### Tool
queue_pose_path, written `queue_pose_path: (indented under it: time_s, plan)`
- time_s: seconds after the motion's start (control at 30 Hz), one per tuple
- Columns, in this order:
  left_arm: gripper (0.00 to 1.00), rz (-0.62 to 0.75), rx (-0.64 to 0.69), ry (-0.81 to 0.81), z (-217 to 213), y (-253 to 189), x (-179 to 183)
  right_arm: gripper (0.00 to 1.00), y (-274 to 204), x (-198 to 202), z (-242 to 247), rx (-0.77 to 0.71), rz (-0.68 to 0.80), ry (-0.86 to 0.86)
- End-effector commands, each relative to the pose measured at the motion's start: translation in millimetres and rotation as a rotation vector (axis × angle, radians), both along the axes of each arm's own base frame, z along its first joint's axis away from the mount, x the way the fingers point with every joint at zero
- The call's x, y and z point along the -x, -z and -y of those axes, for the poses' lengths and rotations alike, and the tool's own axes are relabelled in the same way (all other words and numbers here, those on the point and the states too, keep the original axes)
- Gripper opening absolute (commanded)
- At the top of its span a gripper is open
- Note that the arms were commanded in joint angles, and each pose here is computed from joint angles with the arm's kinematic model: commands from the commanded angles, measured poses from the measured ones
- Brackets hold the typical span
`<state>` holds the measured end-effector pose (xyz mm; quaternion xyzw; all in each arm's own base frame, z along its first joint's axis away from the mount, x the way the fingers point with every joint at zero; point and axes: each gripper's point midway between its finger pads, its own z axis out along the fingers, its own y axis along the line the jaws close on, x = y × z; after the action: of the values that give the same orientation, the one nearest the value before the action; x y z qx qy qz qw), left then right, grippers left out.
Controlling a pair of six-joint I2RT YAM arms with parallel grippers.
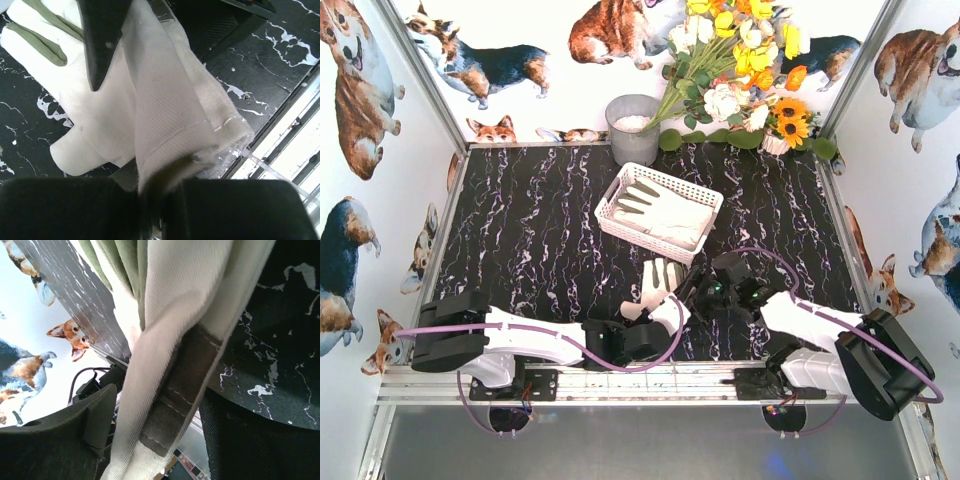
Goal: Put the gloves into the storage basket
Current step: Place the glove in the bin.
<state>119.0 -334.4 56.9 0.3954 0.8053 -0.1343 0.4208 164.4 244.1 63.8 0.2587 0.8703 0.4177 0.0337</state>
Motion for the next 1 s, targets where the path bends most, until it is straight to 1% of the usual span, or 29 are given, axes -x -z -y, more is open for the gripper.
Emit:
queue_pose_path:
  time_s: [0.0,0.07,0.2,0.3,0.33,0.47,0.57,0.7,0.73,0.77,0.83,0.87,0.93,0.97]
  plan:
    - [0.00,-0.019,0.054,0.031,7,-11,4,0.57,-18,-14,-9,-0.046,0.099,-0.024]
    - [0.00,-0.023,0.052,0.050,8,-13,7,0.44,-23,-14,-12,-0.048,0.121,-0.055]
    - [0.00,-0.064,0.024,0.071,6,-21,14,0.22,-46,-12,-16,-0.021,0.201,-0.173]
    - [0.00,-0.095,0.057,0.055,9,-43,17,0.05,-69,-14,-18,0.001,0.274,-0.259]
    - [0.00,-0.104,0.063,0.055,9,-48,18,0.01,-76,-16,-19,0.005,0.300,-0.286]
    - [0.00,-0.127,0.082,0.048,16,-75,18,0.00,-101,-26,-27,0.010,0.401,-0.390]
    - [0.00,-0.121,0.121,0.011,27,-102,6,0.00,-120,-37,-31,0.038,0.475,-0.501]
    - [0.00,-0.100,0.221,-0.044,41,-132,-19,0.00,-145,-60,-29,0.111,0.616,-0.652]
    - [0.03,-0.093,0.254,-0.054,45,-138,-26,0.00,-151,-66,-28,0.117,0.656,-0.691]
    - [0.10,-0.086,0.284,-0.055,49,-143,-31,0.00,-154,-71,-26,0.124,0.688,-0.732]
    - [0.27,-0.069,0.344,-0.061,56,-154,-43,0.00,-161,-82,-20,0.124,0.728,-0.791]
    - [0.33,-0.068,0.355,-0.064,56,-156,-47,0.00,-164,-85,-17,0.110,0.734,-0.819]
    - [0.52,-0.061,0.374,-0.085,51,-160,-57,0.00,-172,-93,-11,0.089,0.766,-0.864]
    - [0.59,-0.059,0.378,-0.098,46,-162,-61,0.00,-174,-96,-8,0.079,0.778,-0.883]
